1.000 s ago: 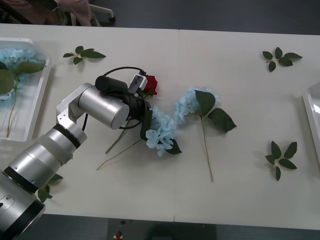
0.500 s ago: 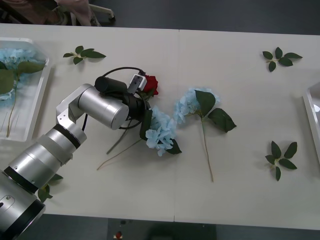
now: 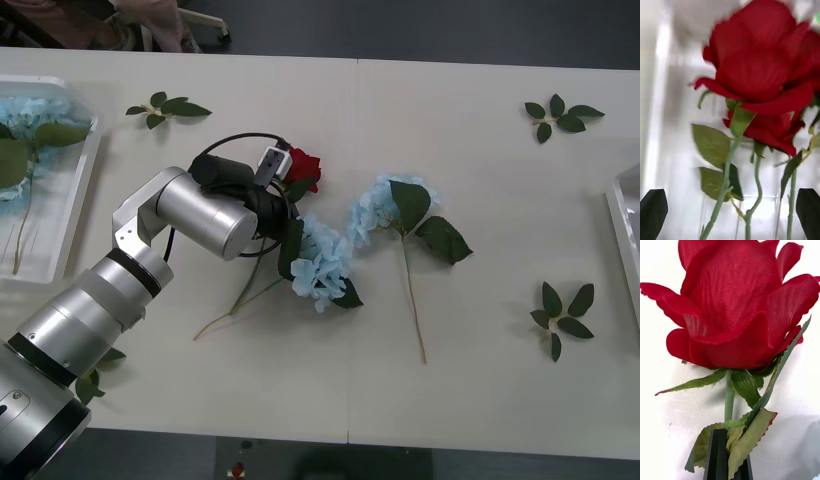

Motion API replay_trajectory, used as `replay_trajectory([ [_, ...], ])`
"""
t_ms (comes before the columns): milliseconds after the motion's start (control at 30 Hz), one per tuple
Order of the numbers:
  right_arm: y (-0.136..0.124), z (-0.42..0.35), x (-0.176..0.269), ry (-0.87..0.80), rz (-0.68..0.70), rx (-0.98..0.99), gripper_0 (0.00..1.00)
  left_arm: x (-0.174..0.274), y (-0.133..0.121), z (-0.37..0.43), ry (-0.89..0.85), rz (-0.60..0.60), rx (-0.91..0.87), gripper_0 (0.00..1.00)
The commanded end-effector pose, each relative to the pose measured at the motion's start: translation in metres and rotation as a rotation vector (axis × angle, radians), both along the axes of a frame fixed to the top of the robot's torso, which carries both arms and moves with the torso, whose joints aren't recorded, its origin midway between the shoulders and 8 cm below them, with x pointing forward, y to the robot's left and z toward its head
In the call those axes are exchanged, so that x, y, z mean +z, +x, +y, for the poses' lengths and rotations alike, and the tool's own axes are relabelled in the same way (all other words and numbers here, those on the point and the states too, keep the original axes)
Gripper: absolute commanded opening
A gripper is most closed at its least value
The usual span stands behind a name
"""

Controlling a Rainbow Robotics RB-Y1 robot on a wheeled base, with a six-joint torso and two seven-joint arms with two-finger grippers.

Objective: Put the red flowers into the right box and the blue flowers into the left box

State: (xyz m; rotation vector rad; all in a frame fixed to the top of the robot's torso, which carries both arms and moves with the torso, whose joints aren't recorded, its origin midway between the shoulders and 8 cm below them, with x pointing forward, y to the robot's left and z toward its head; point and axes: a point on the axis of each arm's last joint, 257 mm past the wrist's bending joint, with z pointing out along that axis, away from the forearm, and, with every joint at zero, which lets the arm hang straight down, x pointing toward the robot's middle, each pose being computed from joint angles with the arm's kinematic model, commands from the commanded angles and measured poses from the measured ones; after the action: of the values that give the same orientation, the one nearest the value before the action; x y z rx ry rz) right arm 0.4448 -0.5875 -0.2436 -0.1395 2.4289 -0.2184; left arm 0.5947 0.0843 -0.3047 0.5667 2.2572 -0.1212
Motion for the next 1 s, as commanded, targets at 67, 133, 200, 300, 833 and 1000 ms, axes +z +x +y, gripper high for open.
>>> replay_trajectory([
  [67, 0.022, 0.015, 0.083, -0.075, -0.098, 0.104, 1.00, 0.036, 0.017, -0.003, -0.066, -0.075, 0.014, 0.00],
  [133, 0.025, 0.024, 0.093, -0.056, -0.103, 0.132, 1.00, 0.050, 0.019, -0.007, -0.084, -0.097, 0.005, 0.00],
  [200, 0.028, 0.038, 0.108, -0.025, -0.110, 0.178, 1.00, 0.068, 0.018, -0.012, -0.140, -0.106, -0.004, 0.00],
  [300, 0.031, 0.066, 0.124, 0.041, -0.121, 0.262, 1.00, 0.093, 0.014, -0.019, -0.200, -0.106, -0.022, 0.00],
  [833, 0.029, 0.201, 0.193, 0.145, -0.248, 0.810, 1.00, 0.193, -0.033, -0.015, -0.239, -0.091, -0.101, 0.00],
  [1000, 0.018, 0.234, 0.209, 0.212, -0.283, 0.924, 1.00, 0.195, -0.029, -0.009, -0.225, -0.105, -0.089, 0.00],
])
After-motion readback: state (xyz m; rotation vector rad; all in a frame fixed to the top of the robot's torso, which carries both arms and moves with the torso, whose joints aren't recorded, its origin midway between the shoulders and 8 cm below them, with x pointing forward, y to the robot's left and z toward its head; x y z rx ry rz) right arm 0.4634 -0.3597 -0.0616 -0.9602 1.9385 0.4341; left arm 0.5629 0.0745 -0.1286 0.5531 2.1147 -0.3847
